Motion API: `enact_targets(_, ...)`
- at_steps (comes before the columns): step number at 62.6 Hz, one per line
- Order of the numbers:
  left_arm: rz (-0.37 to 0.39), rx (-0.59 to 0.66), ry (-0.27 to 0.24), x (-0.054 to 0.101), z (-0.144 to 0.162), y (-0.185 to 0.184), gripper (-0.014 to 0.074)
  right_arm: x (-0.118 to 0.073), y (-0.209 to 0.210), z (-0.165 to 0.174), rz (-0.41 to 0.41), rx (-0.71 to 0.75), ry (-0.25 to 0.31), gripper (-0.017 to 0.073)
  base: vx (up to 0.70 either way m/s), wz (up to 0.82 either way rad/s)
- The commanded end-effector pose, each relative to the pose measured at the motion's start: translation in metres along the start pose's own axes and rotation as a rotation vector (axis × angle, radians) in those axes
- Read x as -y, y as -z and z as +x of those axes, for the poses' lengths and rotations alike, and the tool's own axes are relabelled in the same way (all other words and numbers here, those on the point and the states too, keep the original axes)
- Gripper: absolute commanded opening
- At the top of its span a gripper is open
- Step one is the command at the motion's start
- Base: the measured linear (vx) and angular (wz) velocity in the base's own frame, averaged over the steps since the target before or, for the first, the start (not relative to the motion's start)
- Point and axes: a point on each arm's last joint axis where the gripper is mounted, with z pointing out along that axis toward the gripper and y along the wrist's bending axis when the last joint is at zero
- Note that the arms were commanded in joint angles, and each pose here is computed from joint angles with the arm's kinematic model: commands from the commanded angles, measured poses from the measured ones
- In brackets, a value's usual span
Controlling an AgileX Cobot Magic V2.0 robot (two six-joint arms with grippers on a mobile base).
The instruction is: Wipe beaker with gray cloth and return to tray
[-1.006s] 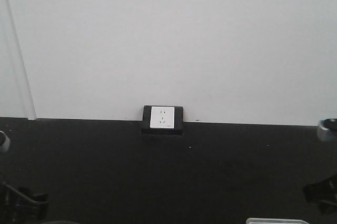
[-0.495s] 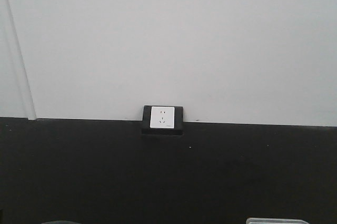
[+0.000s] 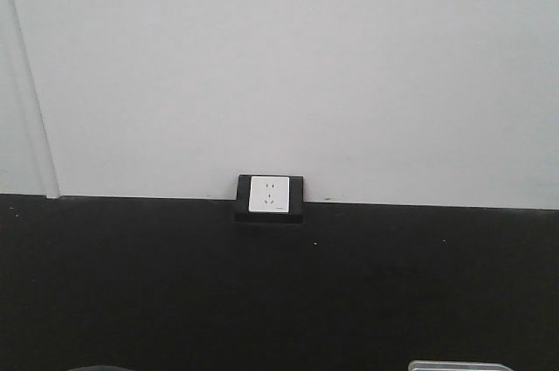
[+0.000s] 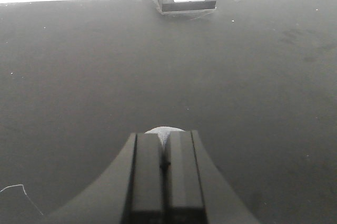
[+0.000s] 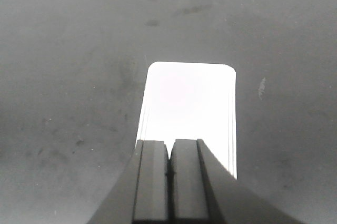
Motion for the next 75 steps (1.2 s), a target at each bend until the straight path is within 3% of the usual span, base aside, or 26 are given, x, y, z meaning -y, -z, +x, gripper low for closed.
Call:
enact_targets(1,0.011,0.106,-0.009,0.002,-0.015,0.005,-0.0008,-0.001,0.008,-0.011,-0.004,0.093,0.010,-0.0012,0.00,0.00)
enact_targets(6,-0.002,0.135,-0.045,0.000,-0.009,0.013,-0.0007,-0.001,0.008,-0.011,-0.006,0.093,0.009,-0.0012,0.00,0.00)
enact_targets(19,-0.017,0.317,-0.065,-0.009,0.028,0.044,-0.0006,-0.001,0.008,-0.011,-0.008,0.096,0.008,-0.0012,0.00,0.00)
enact_targets(29,-0.038,0.432,-0.009,-0.017,0.065,0.050,-0.0006,-0.002,0.008,-0.011,-0.010,0.093,0.007,-0.0012,0.00,0.00)
enact_targets(42,-0.047,0.637,-0.008,-0.021,0.100,0.049,-0.0006,-0.001,0.008,-0.011,-0.009,0.093,0.007,-0.0012,0.00,0.00)
enact_targets(48,-0.067,0.610,0.028,-0.025,0.116,0.037,-0.0006,-0.001,0.008,-0.010,-0.009,0.092,0.007,-0.0012,0.00,0.00)
enact_targets(55,-0.091,0.549,0.126,-0.030,0.129,0.028,-0.0006,-0.001,0.008,-0.010,-0.009,0.091,0.007,-0.0012,0.00,0.00)
enact_targets(59,-0.108,0.535,0.118,-0.030,0.130,0.027,-0.0006,-0.001,0.008,-0.011,-0.009,0.093,0.007,-0.0012,0.00,0.00)
enact_targets(67,-0.129,0.530,0.044,-0.030,0.130,0.027,-0.0006,-0.001,0.008,-0.011,-0.009,0.092,0.008,-0.0012,0.00,0.00)
enact_targets(75,-0.131,0.524,0.038,-0.031,0.131,0.027,-0.0006,-0.001,0.008,-0.011,-0.009,0.092,0.007,-0.0012,0.00,0.00)
